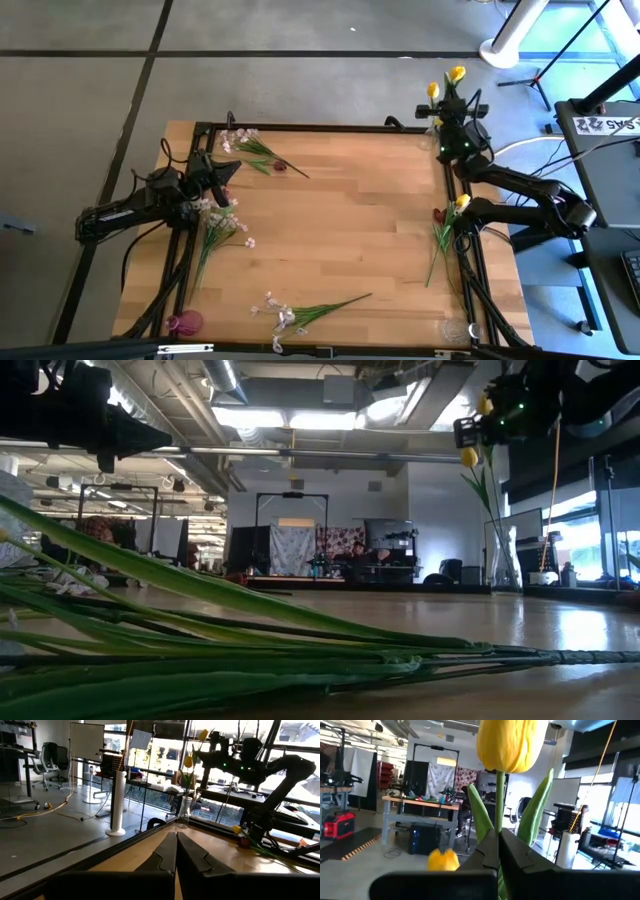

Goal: Sort flowers into vase by color
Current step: Put the top yellow tulip into the glass vase

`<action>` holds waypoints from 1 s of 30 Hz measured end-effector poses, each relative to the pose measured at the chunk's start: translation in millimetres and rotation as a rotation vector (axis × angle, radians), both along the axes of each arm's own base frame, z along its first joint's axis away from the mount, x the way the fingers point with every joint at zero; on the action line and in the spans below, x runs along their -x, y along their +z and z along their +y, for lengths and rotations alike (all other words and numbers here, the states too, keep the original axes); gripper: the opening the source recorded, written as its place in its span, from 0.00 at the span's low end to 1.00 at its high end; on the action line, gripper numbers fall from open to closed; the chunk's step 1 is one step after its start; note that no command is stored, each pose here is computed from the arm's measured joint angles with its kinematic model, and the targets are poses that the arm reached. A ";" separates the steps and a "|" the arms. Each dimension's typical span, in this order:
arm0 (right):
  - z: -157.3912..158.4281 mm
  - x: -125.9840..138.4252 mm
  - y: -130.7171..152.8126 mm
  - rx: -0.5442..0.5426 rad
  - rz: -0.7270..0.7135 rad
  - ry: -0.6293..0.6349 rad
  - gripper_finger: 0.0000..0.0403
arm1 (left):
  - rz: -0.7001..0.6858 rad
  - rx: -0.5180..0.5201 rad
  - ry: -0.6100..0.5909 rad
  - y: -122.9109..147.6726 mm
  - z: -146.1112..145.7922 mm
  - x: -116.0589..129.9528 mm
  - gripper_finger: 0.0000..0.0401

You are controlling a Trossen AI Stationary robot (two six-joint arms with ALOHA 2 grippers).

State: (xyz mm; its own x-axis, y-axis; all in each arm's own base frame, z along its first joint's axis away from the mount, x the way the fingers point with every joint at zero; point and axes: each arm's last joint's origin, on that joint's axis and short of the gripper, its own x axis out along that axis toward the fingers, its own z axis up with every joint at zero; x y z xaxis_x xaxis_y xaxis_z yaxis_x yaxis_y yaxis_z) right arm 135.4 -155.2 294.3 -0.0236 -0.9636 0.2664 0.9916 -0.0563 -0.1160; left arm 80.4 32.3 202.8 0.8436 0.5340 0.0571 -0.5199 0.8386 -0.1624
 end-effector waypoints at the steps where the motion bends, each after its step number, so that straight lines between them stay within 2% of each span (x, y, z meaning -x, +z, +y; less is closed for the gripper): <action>1: 1.0 1.0 -3.4 0.005 -0.013 0.003 0.00 | 0.000 0.000 0.000 0.0 0.0 0.0 0.00; 7: 3.7 4.1 -25.3 -0.033 0.001 0.009 0.05 | 0.000 0.000 0.000 0.0 0.0 0.0 0.00; 15: 3.9 4.4 -36.1 -0.081 0.044 0.002 0.27 | 0.000 0.000 0.000 0.0 0.0 0.0 0.00; 22: 8.3 8.2 -23.9 -0.037 0.045 0.020 0.43 | 0.000 0.000 0.000 0.0 0.0 0.0 0.00; 27: 16.8 4.9 -5.2 -0.008 0.111 0.035 0.49 | 0.000 0.000 0.000 0.0 0.0 0.0 0.00; 30: 20.2 3.2 0.6 -0.044 0.153 -0.011 0.51 | 0.000 0.000 0.000 0.0 0.0 0.0 0.00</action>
State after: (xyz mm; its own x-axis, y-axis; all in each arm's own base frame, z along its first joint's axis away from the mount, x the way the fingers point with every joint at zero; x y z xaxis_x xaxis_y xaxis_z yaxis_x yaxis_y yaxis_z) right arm 132.1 -135.0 294.9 0.0036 -0.9743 0.2253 0.9615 -0.0585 -0.2684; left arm 80.4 32.3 202.8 0.8434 0.5342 0.0569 -0.5202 0.8385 -0.1623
